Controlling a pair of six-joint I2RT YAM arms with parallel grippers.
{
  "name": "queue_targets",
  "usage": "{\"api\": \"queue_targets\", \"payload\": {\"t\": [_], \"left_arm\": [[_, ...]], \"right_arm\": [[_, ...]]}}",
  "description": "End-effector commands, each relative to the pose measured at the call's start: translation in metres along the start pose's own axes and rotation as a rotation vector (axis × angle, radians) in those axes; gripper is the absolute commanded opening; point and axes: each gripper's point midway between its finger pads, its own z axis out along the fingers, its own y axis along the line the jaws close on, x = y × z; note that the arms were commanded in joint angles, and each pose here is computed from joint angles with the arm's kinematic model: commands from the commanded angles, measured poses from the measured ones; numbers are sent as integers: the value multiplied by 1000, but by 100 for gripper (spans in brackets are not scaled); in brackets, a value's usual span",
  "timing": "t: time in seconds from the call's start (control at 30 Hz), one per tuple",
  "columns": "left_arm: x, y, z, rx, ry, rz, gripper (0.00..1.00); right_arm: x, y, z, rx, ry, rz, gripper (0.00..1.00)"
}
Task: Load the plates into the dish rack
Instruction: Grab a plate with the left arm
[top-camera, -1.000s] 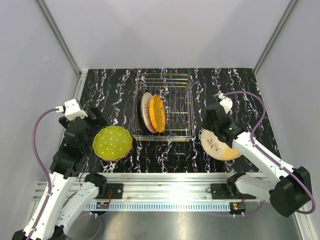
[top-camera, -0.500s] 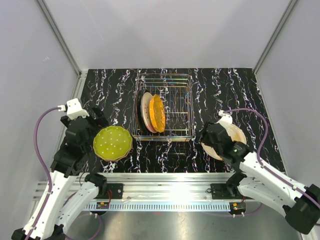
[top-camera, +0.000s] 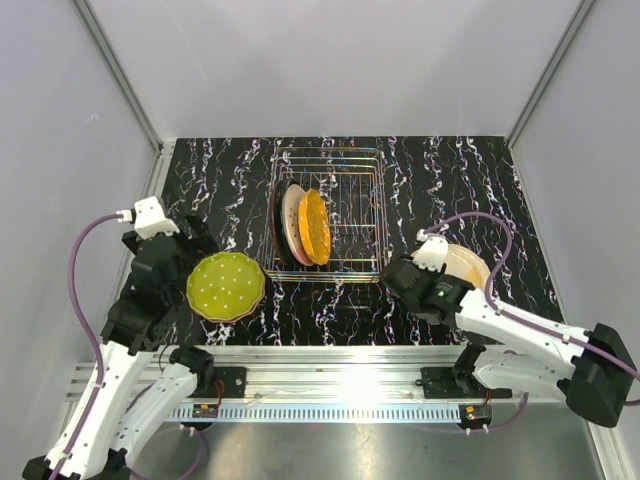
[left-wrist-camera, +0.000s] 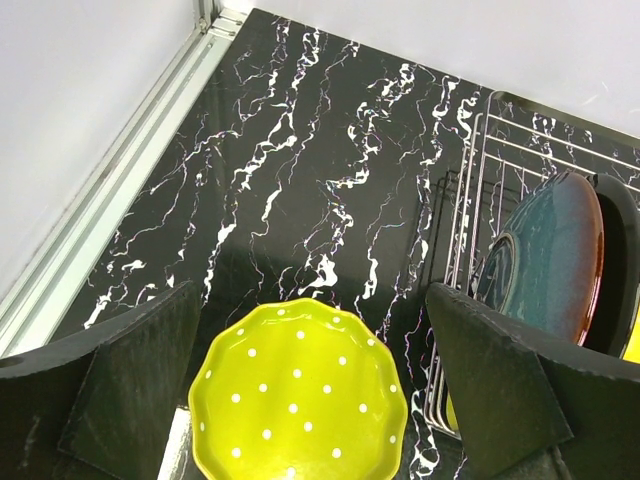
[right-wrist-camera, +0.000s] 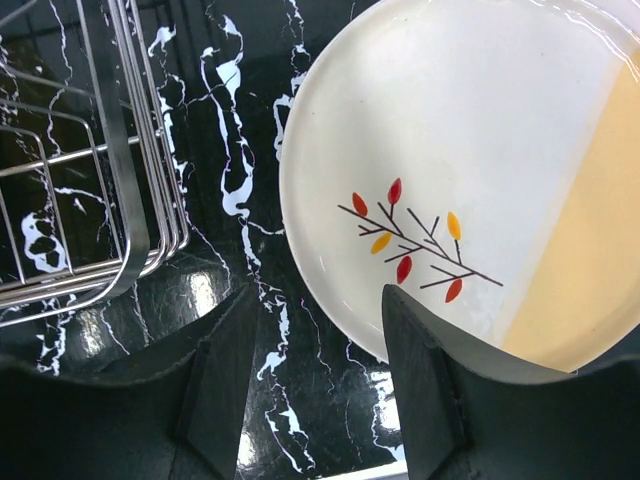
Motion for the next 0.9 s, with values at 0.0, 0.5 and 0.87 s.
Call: {"api": "queue_targets", "payload": {"t": [0.0, 0.5, 0.87], "left_arm": [[-4, -9, 3, 32, -12, 4, 99], [25, -74, -5, 365, 118, 101, 99], [42, -137, -71, 737, 389, -30, 97]], "right_arm": [[-11, 4, -3, 38, -49, -27, 60], [20, -11, 14, 232, -28, -120, 67], [-24, 27, -43, -260, -156, 133, 66]]}}
